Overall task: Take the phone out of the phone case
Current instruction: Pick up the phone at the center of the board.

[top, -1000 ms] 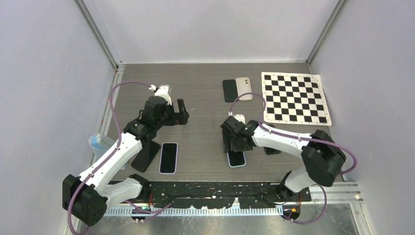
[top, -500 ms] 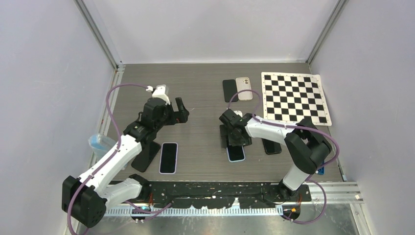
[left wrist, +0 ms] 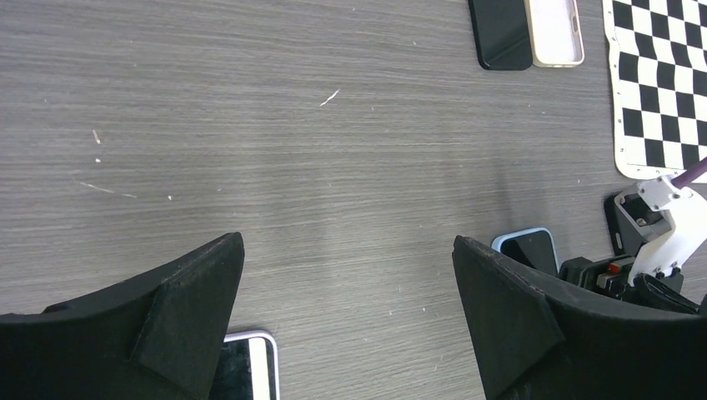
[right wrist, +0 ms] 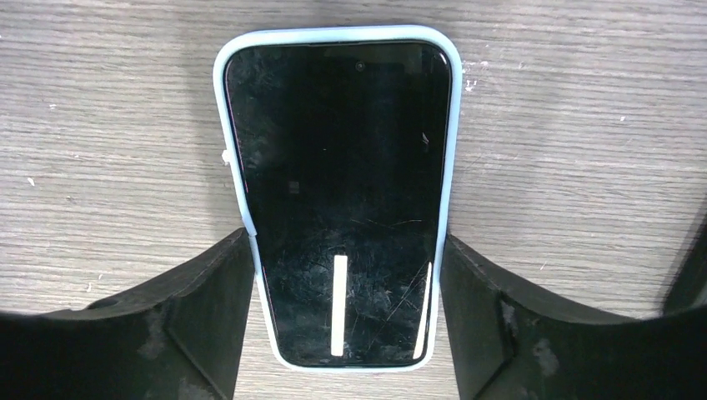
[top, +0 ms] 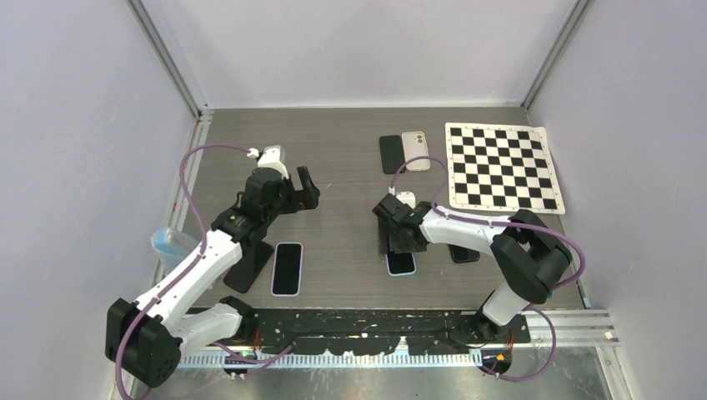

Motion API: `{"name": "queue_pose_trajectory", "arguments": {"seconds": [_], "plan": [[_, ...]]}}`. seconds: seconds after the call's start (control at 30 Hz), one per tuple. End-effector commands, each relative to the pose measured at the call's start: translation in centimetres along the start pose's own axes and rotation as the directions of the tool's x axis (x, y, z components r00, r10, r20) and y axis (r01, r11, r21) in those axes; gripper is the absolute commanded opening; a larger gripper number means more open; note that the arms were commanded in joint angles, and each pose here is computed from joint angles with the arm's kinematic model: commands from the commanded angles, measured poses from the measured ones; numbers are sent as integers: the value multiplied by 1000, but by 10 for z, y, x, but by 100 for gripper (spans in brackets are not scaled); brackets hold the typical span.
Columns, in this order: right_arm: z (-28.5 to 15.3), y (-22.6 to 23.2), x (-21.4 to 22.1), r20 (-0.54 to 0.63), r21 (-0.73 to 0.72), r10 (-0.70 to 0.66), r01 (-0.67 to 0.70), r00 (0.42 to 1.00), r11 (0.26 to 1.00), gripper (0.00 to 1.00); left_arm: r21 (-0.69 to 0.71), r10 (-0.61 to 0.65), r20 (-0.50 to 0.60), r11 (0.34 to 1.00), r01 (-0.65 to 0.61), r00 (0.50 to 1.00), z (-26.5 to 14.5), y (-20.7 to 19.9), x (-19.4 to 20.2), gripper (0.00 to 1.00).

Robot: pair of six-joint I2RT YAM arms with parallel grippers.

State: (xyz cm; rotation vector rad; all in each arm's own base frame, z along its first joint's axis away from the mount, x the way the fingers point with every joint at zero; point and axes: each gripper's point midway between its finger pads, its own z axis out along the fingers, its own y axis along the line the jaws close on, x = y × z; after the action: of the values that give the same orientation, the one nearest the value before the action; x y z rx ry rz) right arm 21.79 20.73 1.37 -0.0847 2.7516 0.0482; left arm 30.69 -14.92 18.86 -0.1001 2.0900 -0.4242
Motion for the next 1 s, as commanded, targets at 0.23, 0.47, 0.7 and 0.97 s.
{"name": "queue_pose_trajectory", "arguments": {"seconds": [0.23,0.47,0.7,0.97], "plan": [[-21,0,-13,94,-31,37,-34,995,999,49,14,-96,19,995,96,995,0,-4,-2,100],[-84,41,-79,335,-279,94,4,938,960,46,165,-99,-55,981,107,994,-7,-34,3,100],[-135,89,-107,425,-488,82,152,902,859,47,420,-76,-166,897,140,983,-26,-88,2,100],[-183,118,-128,529,-608,130,268,838,748,47,542,-92,-238,814,210,967,-5,-114,17,98]]}}
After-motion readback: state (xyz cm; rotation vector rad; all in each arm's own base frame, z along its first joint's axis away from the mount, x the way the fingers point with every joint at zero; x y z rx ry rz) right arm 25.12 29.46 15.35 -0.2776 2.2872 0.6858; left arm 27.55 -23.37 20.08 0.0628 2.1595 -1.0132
